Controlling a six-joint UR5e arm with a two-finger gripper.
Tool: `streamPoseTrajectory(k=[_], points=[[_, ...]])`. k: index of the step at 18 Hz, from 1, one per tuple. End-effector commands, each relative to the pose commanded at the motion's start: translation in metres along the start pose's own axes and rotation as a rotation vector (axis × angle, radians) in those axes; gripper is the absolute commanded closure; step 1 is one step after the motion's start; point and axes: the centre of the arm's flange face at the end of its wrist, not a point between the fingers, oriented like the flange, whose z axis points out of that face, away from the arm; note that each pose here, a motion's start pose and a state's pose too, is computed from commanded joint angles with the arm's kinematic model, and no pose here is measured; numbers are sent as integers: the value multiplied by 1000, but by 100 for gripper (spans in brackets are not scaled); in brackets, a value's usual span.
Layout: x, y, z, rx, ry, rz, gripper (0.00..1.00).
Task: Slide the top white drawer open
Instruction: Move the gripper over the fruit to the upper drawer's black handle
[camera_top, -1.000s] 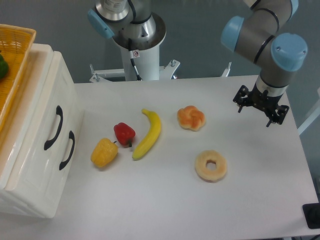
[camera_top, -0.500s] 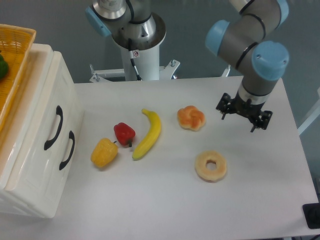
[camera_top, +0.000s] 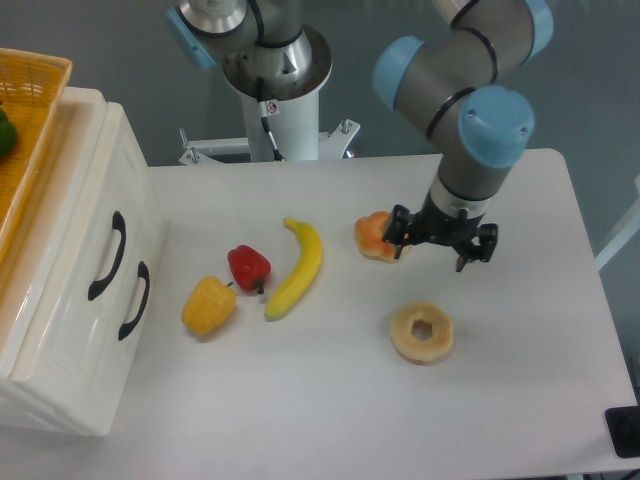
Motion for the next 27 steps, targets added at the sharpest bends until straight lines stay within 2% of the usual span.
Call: streamPoseTrajectory(k=[5,13,20,27], points=[[49,-23,8,43,90,-41,0],[111,-36,18,28,272,-18,0],[172,-56,-2,8,308,-7,0],[213,-59,-5,-45,387,20,0]])
